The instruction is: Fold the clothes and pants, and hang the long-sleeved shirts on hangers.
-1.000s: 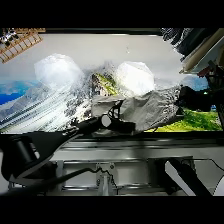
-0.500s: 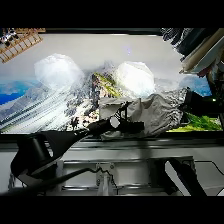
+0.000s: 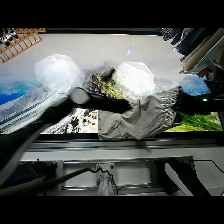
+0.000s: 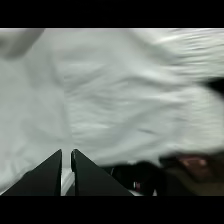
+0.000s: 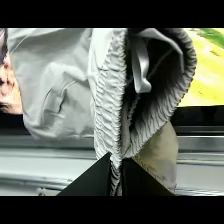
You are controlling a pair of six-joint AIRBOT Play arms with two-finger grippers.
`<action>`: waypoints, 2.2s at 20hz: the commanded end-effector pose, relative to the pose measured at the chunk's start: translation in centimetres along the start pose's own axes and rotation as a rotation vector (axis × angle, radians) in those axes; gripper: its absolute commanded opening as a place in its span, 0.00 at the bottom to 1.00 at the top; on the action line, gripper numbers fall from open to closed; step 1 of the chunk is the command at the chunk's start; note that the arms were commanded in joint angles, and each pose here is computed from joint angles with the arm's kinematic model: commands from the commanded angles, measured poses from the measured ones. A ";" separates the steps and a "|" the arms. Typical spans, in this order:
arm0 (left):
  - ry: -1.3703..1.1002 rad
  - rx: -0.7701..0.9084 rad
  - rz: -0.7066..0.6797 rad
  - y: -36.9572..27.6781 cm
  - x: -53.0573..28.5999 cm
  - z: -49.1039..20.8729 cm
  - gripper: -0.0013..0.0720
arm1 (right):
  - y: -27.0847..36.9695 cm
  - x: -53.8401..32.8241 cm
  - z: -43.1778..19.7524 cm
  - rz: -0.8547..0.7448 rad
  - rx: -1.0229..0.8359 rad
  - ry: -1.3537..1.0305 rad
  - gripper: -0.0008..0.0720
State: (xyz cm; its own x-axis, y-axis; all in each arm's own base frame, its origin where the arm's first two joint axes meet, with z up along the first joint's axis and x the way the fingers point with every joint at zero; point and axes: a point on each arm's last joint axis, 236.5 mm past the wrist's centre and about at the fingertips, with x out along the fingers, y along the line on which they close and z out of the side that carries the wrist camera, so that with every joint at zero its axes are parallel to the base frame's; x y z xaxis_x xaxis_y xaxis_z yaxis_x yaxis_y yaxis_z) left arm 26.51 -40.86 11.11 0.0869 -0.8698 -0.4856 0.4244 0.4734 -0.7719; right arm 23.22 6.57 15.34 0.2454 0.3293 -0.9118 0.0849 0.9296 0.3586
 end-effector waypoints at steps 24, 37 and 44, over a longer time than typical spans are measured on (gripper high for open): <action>-0.460 -0.190 0.547 8.4 -27.0 -11.1 0.20 | 14.5 18.3 0.5 -0.192 -0.599 -0.036 0.64; -0.470 -0.159 0.737 12.5 -28.7 -9.5 0.43 | 5.6 21.8 4.7 0.450 -0.189 0.179 0.89; -0.449 -0.064 0.737 13.9 -26.3 -5.9 0.43 | 8.2 28.6 1.4 0.439 -0.217 0.292 0.95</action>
State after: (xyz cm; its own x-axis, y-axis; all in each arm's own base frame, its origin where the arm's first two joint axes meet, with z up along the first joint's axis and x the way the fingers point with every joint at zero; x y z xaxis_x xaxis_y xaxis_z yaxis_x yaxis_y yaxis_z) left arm 23.09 -9.71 11.37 0.6776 -0.2967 -0.6729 0.0220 0.9228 -0.3847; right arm 32.63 21.34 -5.73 -0.0437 0.6855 -0.7268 -0.1681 0.7120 0.6817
